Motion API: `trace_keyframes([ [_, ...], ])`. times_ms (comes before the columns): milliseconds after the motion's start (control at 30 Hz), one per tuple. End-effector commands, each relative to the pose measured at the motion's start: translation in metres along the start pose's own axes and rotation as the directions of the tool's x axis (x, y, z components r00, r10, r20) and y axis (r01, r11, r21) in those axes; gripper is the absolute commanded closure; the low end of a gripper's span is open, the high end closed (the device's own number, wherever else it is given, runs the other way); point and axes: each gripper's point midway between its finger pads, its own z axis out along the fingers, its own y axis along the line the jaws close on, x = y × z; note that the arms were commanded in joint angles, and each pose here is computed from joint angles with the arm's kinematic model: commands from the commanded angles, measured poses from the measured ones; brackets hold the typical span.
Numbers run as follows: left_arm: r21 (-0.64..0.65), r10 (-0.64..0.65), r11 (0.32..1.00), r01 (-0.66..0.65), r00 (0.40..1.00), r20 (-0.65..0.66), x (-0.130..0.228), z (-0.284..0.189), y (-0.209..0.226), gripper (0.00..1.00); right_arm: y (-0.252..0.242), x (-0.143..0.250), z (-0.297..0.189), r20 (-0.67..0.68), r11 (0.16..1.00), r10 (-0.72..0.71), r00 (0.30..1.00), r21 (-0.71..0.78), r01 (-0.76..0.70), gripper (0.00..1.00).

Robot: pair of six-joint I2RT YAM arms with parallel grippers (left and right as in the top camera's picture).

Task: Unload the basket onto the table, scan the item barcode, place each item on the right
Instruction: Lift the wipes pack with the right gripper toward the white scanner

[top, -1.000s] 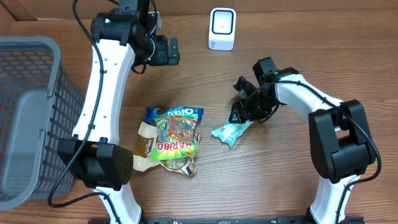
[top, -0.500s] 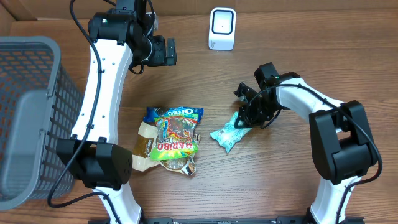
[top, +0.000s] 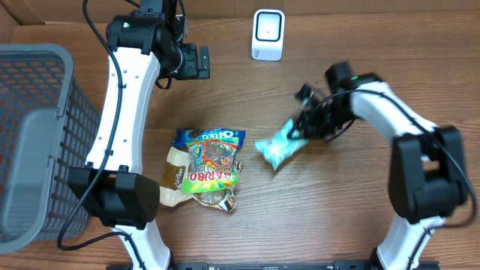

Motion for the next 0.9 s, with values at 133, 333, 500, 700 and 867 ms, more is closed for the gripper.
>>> trace_keyframes([
  [133, -0.036, -0.009, 0.999, 0.010, 1.000, 0.024, -0.005, -0.005, 0.006, 0.00, 0.110, -0.054, -0.129, 0.372, 0.958, -0.287, 0.883, 0.123, 0.260, 0.96],
  [333, -0.099, -0.014, 0.995, 0.019, 0.999, 0.045, -0.009, -0.006, 0.018, 0.00, 0.131, -0.064, -0.184, 0.540, 0.951, -0.291, 0.790, 0.254, 0.178, 0.96],
  [500, -0.111, -0.047, 0.992, 0.052, 0.998, 0.047, -0.011, -0.007, 0.032, 0.01, 0.136, -0.064, -0.198, 0.578, 0.948, -0.294, 0.761, 0.277, 0.155, 0.96],
  [700, -0.125, -0.090, 0.988, 0.095, 0.995, 0.045, -0.011, -0.008, 0.053, 0.00, 0.138, -0.066, -0.199, 0.592, 0.952, -0.282, 0.755, 0.268, 0.145, 0.96],
  [867, -0.128, -0.097, 0.987, 0.103, 0.994, 0.047, -0.012, -0.009, 0.056, 0.00, 0.129, -0.077, -0.201, 0.614, 0.945, -0.276, 0.740, 0.313, 0.092, 0.96],
])
